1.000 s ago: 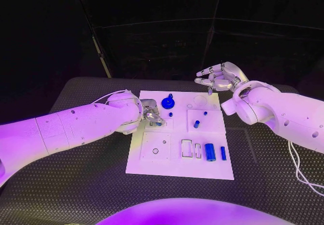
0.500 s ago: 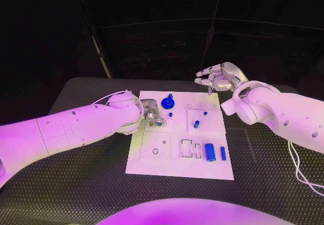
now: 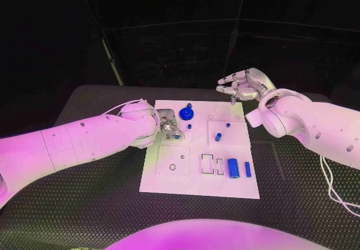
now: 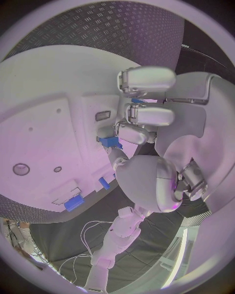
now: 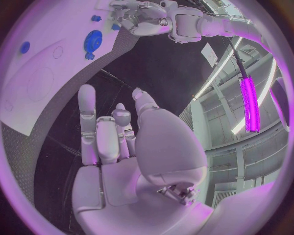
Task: Assemble the parts on the task board
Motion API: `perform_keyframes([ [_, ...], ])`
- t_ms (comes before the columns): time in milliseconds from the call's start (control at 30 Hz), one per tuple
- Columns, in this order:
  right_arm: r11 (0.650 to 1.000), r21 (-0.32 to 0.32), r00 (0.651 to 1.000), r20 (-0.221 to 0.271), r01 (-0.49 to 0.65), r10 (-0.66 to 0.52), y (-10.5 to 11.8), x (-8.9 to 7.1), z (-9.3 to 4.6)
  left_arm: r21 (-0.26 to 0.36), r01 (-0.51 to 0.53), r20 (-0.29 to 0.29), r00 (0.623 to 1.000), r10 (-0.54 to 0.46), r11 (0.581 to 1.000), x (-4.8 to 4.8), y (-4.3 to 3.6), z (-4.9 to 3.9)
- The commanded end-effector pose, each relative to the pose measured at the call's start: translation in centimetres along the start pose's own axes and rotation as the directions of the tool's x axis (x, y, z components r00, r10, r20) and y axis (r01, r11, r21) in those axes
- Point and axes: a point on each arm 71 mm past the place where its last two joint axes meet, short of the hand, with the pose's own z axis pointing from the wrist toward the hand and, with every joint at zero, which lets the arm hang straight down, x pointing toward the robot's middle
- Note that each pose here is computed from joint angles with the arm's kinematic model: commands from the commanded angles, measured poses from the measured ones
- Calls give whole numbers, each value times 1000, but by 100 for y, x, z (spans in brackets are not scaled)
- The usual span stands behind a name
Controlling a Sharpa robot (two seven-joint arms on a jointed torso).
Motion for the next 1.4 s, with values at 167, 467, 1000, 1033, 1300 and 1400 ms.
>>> perform_keyframes([
  [167, 1000, -9, 1000, -9, 0, -1, 17, 1, 3, -10, -40, -26, 999, 40, 999, 20, 15, 4],
  [467, 1000, -9, 1000, -9, 1, -1, 14, -3, 2, -11, -44, -32, 999, 44, 999, 23, 24, -2],
  [1000, 1000, -8, 1000, -10, 1, -1, 12, -3, 3, -11, -47, -35, 998, 46, 999, 26, 25, -8],
  [1033, 1000, -8, 1000, -10, 1, -1, 13, -2, 4, -10, -47, -35, 998, 46, 999, 27, 22, -8],
  [1300, 1000, -9, 1000, -10, 1, -1, 13, 0, 5, -10, -45, -33, 998, 45, 999, 26, 8, 2],
  [1400, 1000, -9, 1000, -10, 1, -1, 14, 1, 5, -9, -46, -34, 998, 45, 999, 28, -1, 11],
])
